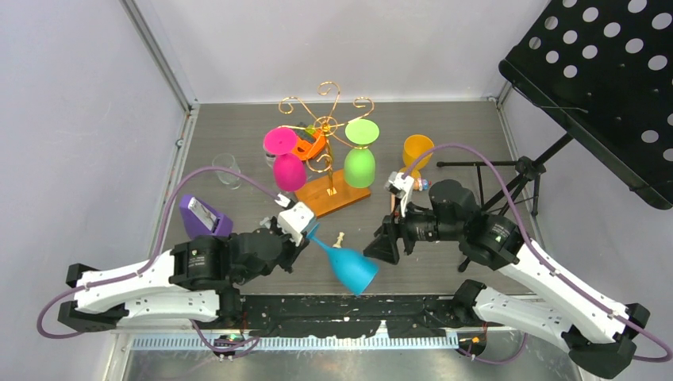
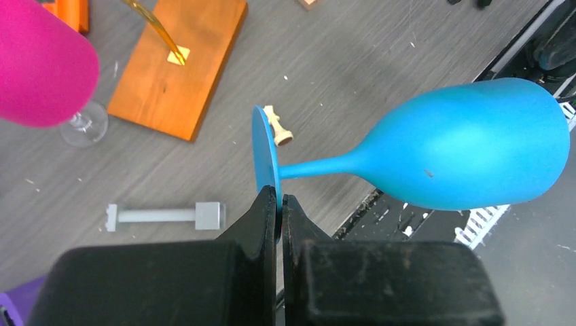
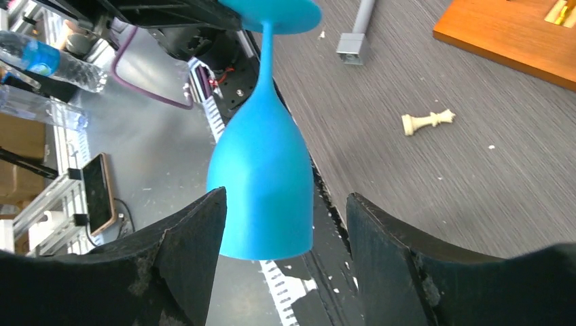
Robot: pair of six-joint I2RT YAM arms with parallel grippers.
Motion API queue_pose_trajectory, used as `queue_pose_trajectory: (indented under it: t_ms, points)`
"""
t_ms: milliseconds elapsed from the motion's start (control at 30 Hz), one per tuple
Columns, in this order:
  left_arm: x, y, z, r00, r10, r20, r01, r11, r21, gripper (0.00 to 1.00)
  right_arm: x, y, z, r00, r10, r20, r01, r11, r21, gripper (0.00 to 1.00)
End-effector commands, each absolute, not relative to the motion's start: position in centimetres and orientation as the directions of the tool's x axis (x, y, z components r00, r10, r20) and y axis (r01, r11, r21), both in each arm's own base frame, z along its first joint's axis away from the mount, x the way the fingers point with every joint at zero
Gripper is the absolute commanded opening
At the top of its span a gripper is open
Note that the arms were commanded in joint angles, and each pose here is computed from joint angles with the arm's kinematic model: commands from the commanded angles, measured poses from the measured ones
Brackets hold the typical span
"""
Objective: Place the wine glass upside down on the wine glass rack
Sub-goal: Adjust the wine glass.
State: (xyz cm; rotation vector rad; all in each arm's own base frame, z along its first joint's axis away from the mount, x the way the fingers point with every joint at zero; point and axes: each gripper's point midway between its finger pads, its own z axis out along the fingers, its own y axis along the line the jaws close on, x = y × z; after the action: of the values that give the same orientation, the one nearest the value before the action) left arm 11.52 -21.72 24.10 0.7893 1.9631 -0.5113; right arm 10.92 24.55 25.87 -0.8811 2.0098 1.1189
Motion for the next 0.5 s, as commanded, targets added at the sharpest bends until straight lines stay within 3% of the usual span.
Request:
queue_pose_trajectory:
  t_ms: [0, 467]
  points:
    - [12.2, -22.7, 28.4, -0.175, 0.31, -0.934, 0.755, 0.652, 0.075, 0.0, 11.2, 26.8, 30.7, -0.511, -0.083, -0.856, -0.824, 0.33, 0.46, 0.72]
    - [9.7, -26.7, 33.2, 0.179, 0.325, -0.928, 0.883, 0.363, 0.297, 0.0, 11.1, 29.5, 30.6, -0.606, -0.004, -0.796, -0.776, 0.225, 0.59, 0.7]
